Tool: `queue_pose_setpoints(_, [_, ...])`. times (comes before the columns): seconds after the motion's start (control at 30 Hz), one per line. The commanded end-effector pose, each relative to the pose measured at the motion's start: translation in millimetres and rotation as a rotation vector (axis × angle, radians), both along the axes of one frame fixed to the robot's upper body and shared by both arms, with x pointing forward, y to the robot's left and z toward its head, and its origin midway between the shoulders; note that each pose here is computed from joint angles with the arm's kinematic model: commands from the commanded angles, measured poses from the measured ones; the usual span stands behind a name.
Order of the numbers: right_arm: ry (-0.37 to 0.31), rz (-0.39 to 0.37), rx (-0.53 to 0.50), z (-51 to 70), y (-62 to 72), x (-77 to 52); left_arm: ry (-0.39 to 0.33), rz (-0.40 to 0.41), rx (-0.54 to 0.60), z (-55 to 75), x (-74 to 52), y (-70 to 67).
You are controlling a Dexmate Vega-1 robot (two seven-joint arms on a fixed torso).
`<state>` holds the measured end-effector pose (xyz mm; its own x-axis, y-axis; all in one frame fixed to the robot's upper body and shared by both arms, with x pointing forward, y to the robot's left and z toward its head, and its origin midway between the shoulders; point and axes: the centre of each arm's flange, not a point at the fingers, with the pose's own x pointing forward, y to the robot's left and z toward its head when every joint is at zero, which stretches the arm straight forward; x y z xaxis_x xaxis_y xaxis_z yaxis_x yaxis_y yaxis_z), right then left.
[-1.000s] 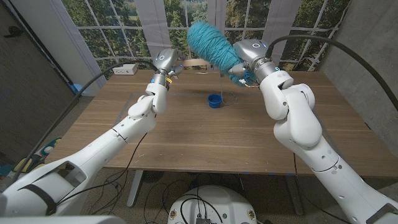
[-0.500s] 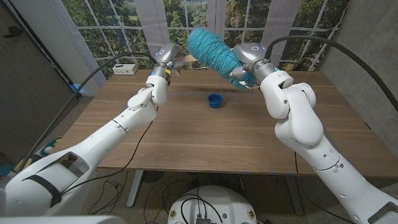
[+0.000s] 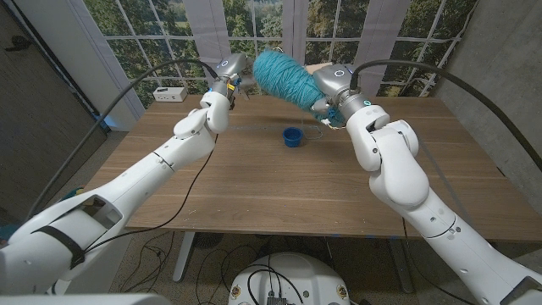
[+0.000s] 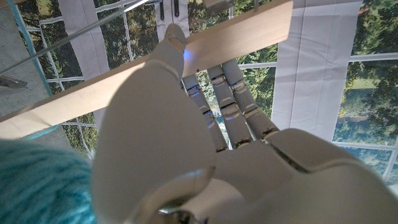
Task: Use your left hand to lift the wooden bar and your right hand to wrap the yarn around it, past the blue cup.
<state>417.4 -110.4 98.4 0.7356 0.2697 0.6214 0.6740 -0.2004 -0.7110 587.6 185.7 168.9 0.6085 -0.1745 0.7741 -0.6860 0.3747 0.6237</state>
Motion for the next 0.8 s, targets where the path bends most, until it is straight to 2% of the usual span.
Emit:
queue_pose_setpoints(0.03, [-0.112,-0.101,-0.125,-16.4,7.7,2.2,0.045,-0.043,-0.02,9.1,-0.4,-1.9])
queue_pose_setpoints(0.17, [-0.129,-0.128,-0.177,-20.2,10.8,4.7,0.047,-0.048,-0.021,12.4,-1.1,-2.0])
queue_pose_setpoints(0.27, [-0.111,-0.142,-0.206,-21.4,12.3,8.2,0.037,-0.038,-0.004,16.5,-3.5,-2.8])
queue_pose_setpoints(0.5, [-0.029,-0.167,-0.253,-24.2,14.3,17.7,-0.004,-0.005,0.067,26.6,-8.3,-5.6])
queue_pose_setpoints(0.77, [0.066,-0.195,-0.269,-24.8,18.0,30.9,0.016,-0.046,0.075,31.0,-5.9,-7.6])
queue_pose_setpoints(0.8, [0.073,-0.197,-0.272,-24.6,18.4,32.1,0.002,-0.044,0.078,30.9,-6.4,-8.3])
